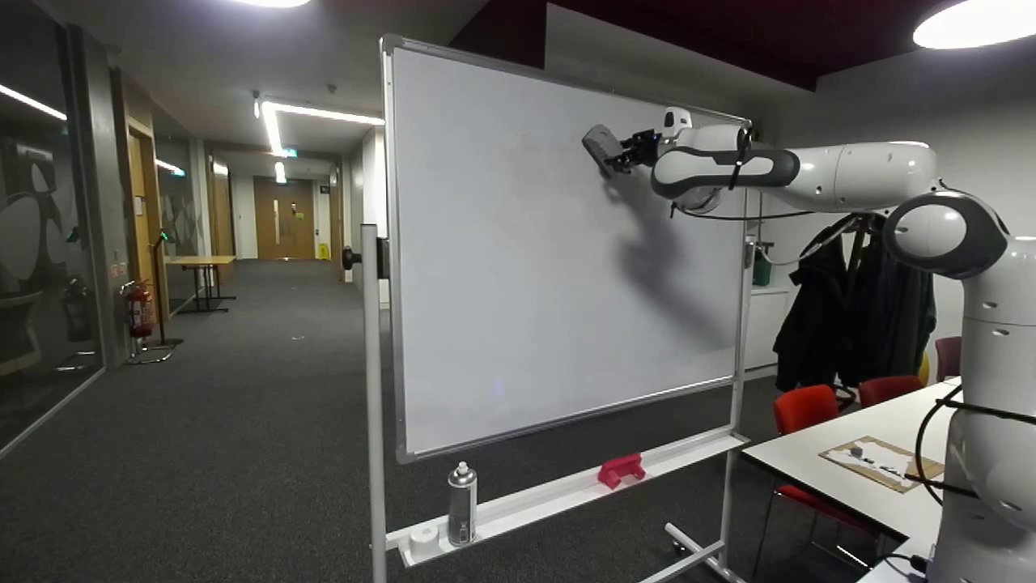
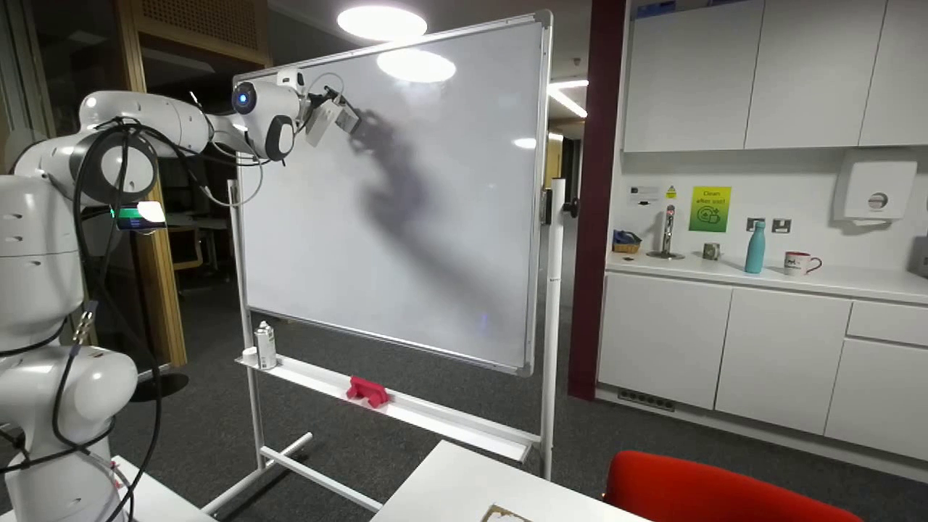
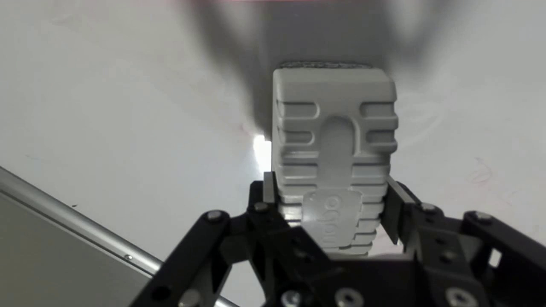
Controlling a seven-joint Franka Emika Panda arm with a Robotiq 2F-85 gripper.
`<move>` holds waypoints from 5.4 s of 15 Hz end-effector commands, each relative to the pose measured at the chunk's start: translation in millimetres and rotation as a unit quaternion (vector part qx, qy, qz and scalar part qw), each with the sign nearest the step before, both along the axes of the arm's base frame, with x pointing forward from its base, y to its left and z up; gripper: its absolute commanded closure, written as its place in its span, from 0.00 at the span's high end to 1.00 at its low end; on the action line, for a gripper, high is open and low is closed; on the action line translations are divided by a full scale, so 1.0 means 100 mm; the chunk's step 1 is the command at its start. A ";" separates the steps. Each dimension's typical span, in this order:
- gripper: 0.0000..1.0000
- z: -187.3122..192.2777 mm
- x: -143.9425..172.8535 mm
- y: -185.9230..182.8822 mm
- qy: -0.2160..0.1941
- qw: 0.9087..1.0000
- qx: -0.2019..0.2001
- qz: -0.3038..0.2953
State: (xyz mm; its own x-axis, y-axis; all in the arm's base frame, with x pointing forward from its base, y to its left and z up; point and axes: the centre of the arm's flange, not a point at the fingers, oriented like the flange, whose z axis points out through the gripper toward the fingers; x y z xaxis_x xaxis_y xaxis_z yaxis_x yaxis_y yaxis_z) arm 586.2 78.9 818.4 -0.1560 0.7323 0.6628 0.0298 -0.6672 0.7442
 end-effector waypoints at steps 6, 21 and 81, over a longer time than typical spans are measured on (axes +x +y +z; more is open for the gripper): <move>0.34 -0.69 0.18 0.81 0.035 0.994 -0.090 0.045; 0.34 -0.65 -0.05 1.14 0.028 0.991 -0.103 0.084; 0.34 -0.55 -0.43 1.62 0.006 0.991 -0.034 0.130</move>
State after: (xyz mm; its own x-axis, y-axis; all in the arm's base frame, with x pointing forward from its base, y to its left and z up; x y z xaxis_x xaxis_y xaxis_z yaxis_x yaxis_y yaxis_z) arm 556.6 238.8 746.5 -0.3229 0.7180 0.6166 0.2394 -0.5684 0.7872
